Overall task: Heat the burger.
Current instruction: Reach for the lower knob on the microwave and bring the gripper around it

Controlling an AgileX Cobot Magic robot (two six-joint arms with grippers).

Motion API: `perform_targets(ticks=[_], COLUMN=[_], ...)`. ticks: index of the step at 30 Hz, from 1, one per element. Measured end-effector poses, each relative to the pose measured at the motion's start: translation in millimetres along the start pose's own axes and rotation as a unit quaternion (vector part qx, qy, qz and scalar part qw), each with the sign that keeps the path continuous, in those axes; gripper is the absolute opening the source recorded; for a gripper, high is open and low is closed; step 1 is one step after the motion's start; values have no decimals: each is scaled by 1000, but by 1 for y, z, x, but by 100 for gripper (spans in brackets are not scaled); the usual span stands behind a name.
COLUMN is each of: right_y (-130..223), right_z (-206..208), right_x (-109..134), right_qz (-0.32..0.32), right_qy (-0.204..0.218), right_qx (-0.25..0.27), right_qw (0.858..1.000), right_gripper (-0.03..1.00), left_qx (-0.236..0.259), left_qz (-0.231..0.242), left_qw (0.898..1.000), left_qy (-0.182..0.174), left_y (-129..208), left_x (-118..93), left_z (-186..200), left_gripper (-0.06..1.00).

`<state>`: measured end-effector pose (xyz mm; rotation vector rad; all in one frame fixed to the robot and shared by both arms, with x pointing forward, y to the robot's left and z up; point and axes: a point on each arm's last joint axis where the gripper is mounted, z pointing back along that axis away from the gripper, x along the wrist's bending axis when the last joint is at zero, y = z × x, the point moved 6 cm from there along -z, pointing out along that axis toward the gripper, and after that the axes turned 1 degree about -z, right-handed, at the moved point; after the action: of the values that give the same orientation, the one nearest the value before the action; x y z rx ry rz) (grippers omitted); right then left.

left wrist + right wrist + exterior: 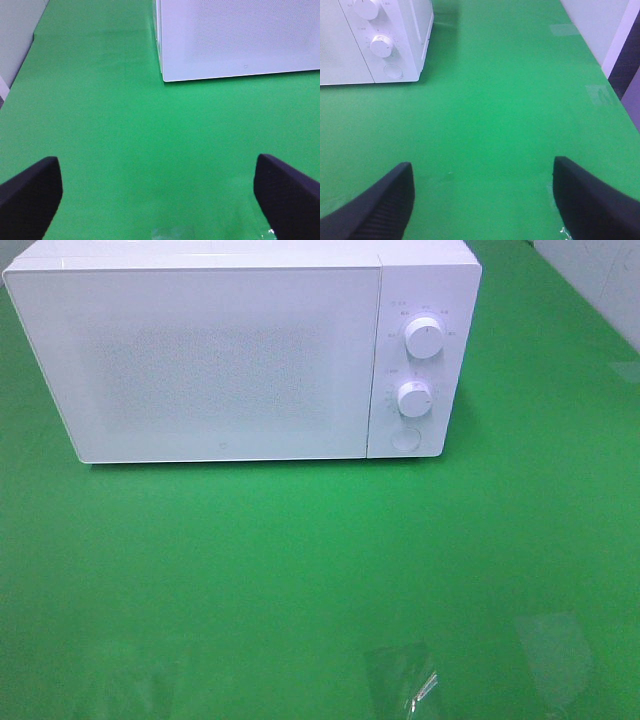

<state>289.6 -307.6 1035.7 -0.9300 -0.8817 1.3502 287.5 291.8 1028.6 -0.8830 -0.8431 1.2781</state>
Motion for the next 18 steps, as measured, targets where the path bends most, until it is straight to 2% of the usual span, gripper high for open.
perform_targets(ticks=[18], right_y=[0], right_z=[0], right_x=[0], right_qz=[0], right_qy=[0], right_qx=[0], right_qw=[1000], right_gripper=[75], left_qx=[0], left_qz=[0], left_qw=[1000], left_qy=[0], left_y=[0], left_x=[0], left_z=[0], left_gripper=[96])
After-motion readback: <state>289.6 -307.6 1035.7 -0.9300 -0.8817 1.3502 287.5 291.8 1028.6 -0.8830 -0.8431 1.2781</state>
